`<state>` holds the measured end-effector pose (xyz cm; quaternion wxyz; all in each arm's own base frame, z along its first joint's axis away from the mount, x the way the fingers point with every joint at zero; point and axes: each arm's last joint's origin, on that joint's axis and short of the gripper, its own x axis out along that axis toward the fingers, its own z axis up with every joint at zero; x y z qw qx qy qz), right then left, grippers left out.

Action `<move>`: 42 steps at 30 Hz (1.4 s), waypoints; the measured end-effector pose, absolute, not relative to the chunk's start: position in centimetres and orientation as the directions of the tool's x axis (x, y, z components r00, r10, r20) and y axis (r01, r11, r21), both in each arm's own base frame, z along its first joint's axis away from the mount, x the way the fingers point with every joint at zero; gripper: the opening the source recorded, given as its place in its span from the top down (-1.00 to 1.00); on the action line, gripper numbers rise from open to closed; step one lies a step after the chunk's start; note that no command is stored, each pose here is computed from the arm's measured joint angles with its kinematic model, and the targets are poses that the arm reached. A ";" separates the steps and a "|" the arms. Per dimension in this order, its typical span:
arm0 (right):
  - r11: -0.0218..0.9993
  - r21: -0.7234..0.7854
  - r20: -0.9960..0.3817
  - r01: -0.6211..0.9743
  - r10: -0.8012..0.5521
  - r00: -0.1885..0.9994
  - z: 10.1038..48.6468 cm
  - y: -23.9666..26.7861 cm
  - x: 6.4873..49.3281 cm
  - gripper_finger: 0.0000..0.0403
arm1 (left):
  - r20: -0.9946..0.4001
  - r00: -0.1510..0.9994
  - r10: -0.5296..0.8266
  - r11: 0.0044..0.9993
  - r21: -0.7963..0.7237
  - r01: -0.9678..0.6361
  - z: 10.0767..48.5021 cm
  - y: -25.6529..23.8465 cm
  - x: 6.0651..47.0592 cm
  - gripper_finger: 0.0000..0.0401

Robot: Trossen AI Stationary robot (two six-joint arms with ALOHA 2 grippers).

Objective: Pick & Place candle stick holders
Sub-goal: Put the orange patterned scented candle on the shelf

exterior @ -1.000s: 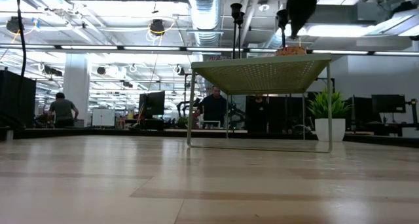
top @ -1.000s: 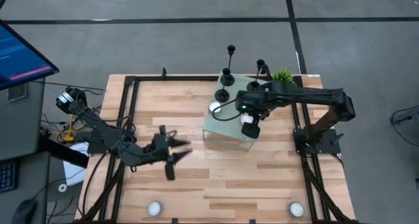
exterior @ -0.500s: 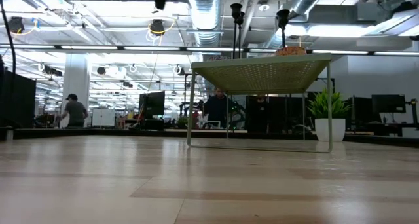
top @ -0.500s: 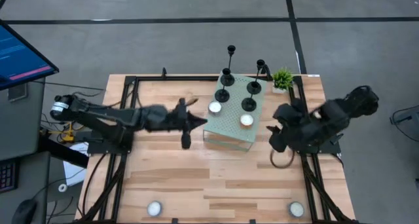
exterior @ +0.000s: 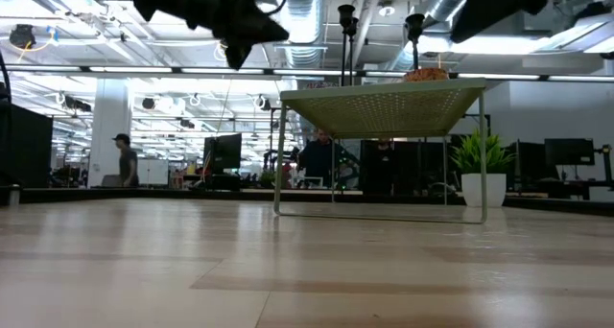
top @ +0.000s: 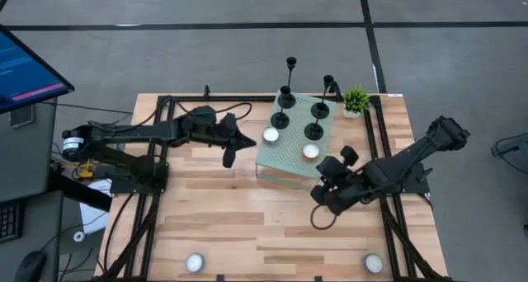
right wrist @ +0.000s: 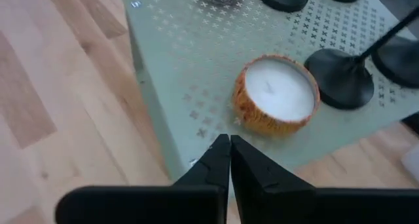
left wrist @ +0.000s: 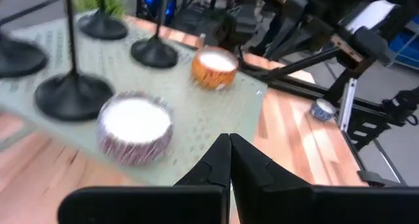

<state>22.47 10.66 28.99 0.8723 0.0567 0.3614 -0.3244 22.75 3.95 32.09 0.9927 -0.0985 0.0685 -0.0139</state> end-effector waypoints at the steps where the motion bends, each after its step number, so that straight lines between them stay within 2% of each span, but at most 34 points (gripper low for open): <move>1: 0.785 -0.154 -0.670 0.600 -0.529 0.520 28.9 10.4 22.7 0.99 | -0.141 0.989 -0.038 0.979 -0.202 0.009 31.8 4.0 22.7 0.99; 11: 0.794 -0.216 -0.712 0.568 -0.527 0.464 28.7 8.2 23.9 1.00 | -0.134 0.991 -0.024 0.990 -0.138 0.005 30.8 4.1 22.7 0.99; 16: 0.788 -0.232 -0.716 0.570 -0.535 0.449 28.7 8.0 23.7 1.00 | -0.175 0.984 -0.020 0.993 -0.118 0.000 29.9 4.4 23.5 0.99; 19: 0.785 -0.231 -0.717 0.575 -0.536 0.445 28.6 8.0 23.7 1.00 | -0.198 0.978 0.066 0.995 -0.062 -0.080 29.4 4.7 23.9 0.99; 23: 0.788 -0.227 -0.717 0.572 -0.533 0.449 28.6 8.2 23.6 1.00 | -0.211 0.941 0.263 0.965 0.031 -0.262 29.1 5.5 24.1 0.99; 25: 0.786 -0.225 -0.718 0.575 -0.533 0.448 28.6 8.2 23.6 1.00 | -0.219 0.928 0.302 0.953 0.039 -0.301 28.7 6.1 24.4 0.99; 33: 0.781 -0.234 -0.722 0.578 -0.538 0.434 28.6 8.2 23.4 1.00 | -0.198 0.940 0.279 0.959 0.007 -0.283 27.1 7.2 26.7 0.99; 42: 0.775 -0.266 -0.728 0.573 -0.552 0.407 28.5 8.0 23.2 1.00 | -0.186 0.953 0.240 0.969 -0.014 -0.247 26.9 7.0 27.2 1.00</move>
